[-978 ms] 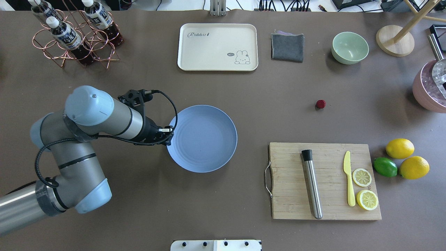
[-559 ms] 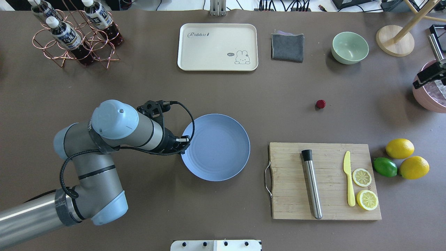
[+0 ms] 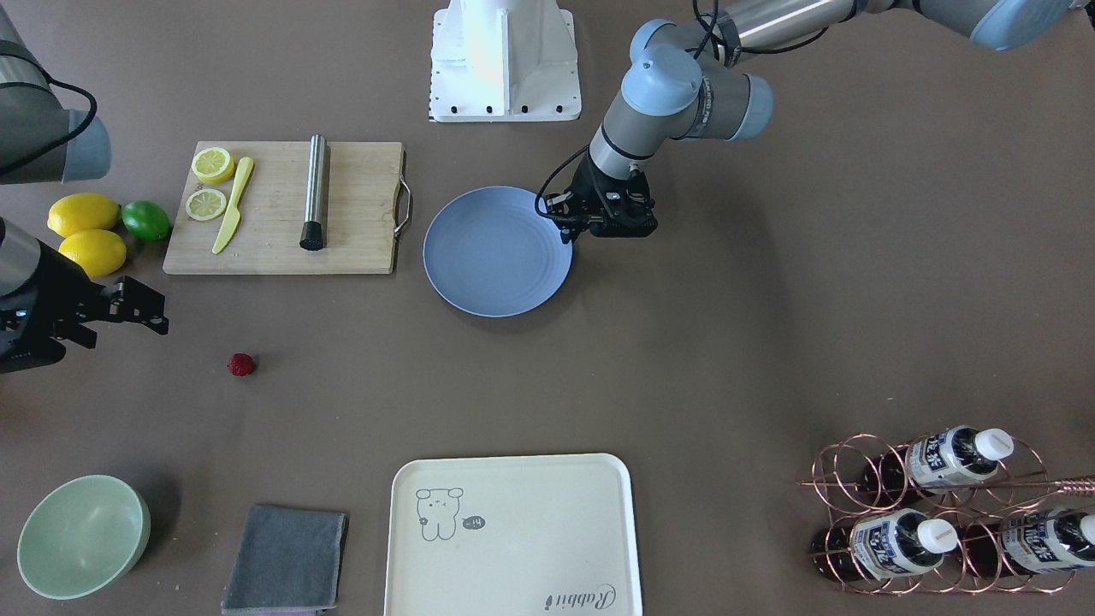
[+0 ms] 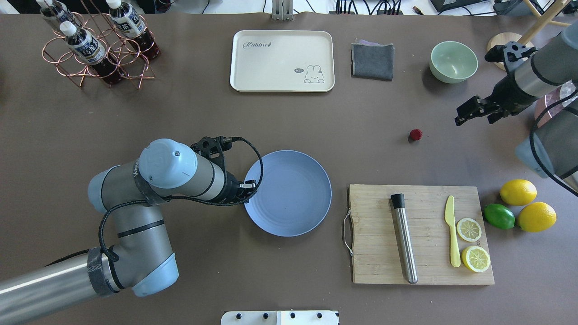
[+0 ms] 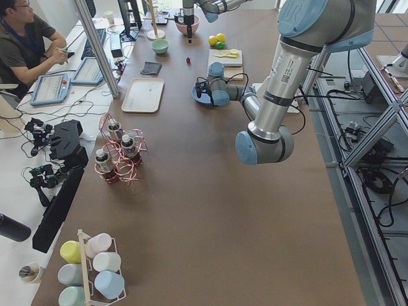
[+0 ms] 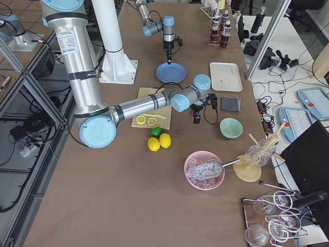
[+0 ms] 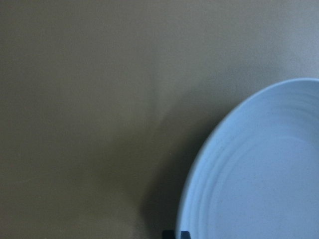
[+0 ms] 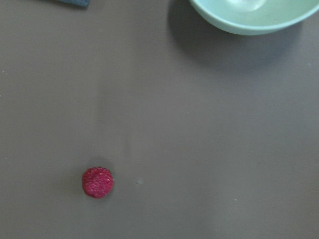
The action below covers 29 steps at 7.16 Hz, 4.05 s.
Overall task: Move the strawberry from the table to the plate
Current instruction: 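Reach the right gripper down to the red strawberry and grasp it, then carry the strawberry over the blue plate with the right gripper while the left gripper withdraws, then lower the strawberry onto the blue plate and open the right gripper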
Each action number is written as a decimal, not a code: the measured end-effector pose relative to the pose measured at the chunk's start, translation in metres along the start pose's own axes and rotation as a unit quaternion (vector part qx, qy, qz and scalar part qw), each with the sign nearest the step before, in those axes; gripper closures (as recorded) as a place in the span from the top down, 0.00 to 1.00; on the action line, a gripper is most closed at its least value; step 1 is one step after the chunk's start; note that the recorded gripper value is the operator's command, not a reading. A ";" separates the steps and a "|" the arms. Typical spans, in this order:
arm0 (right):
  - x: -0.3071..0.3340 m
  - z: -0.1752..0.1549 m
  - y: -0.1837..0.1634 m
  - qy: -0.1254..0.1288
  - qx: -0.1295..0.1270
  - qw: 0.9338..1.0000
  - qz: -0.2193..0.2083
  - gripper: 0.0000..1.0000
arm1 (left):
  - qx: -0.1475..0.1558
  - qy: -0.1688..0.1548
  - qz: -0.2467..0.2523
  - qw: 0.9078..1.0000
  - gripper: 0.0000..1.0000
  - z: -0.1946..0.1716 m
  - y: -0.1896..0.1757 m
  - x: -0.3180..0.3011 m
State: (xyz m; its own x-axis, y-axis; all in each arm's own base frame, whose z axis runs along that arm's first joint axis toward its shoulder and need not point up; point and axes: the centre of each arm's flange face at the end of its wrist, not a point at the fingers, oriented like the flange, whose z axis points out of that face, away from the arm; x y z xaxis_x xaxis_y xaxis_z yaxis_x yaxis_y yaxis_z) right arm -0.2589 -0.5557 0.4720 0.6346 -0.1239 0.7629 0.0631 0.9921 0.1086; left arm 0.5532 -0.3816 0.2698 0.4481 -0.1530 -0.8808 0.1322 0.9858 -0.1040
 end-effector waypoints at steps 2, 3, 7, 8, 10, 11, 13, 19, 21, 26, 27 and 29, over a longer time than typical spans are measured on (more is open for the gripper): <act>-0.040 0.028 -0.008 0.010 -0.002 1.000 -0.005 1.00 | 0.001 0.000 0.001 1.000 0.72 -0.001 0.000 0.000; -0.050 0.039 -0.008 0.019 -0.002 1.000 -0.009 1.00 | 0.001 -0.001 0.001 1.000 0.72 -0.001 -0.001 -0.001; -0.075 0.071 -0.021 0.037 -0.009 0.999 -0.018 0.88 | 0.003 -0.005 -0.002 1.000 0.73 0.000 -0.004 -0.006; -0.076 0.074 -0.021 0.039 -0.010 0.999 -0.018 0.66 | 0.004 -0.006 -0.003 1.000 0.73 0.000 -0.006 -0.007; -0.077 0.078 -0.020 0.041 -0.012 0.999 -0.020 0.22 | 0.005 -0.006 -0.004 1.000 0.73 -0.001 -0.007 -0.008; -0.078 0.079 -0.019 0.041 -0.013 0.999 -0.021 0.04 | 0.005 -0.005 -0.004 1.000 0.73 -0.001 -0.007 -0.008; -0.081 0.079 -0.018 0.039 -0.014 0.999 -0.022 0.00 | 0.004 -0.007 -0.004 1.000 0.97 -0.001 -0.007 -0.008; -0.205 0.028 0.006 -0.038 0.013 0.999 0.033 0.00 | 0.028 -0.055 0.014 0.998 0.97 -0.051 -0.038 -0.023; -0.315 0.043 0.053 -0.052 0.023 0.996 0.069 0.00 | 0.042 -0.099 0.021 0.994 0.97 -0.079 -0.063 -0.055; -0.443 0.080 0.127 -0.024 0.033 0.997 0.071 0.00 | 0.066 -0.137 0.043 0.987 0.97 -0.106 -0.112 -0.116; -0.444 0.088 0.128 -0.017 0.033 0.997 0.070 0.00 | 0.068 -0.138 0.044 0.987 0.97 -0.109 -0.114 -0.119; -0.440 0.096 0.125 -0.008 0.034 0.997 0.070 0.03 | 0.070 -0.135 0.044 0.987 0.97 -0.112 -0.114 -0.118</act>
State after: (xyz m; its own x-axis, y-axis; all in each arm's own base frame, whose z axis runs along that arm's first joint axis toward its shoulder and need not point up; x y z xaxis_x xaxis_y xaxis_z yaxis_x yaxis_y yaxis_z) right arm -0.6041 -0.3793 0.2112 0.6212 0.0143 0.7835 -0.0769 0.9961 0.0428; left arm 0.3861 -0.4681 0.3338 0.6807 -0.0979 -0.7260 0.1934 0.9799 0.0493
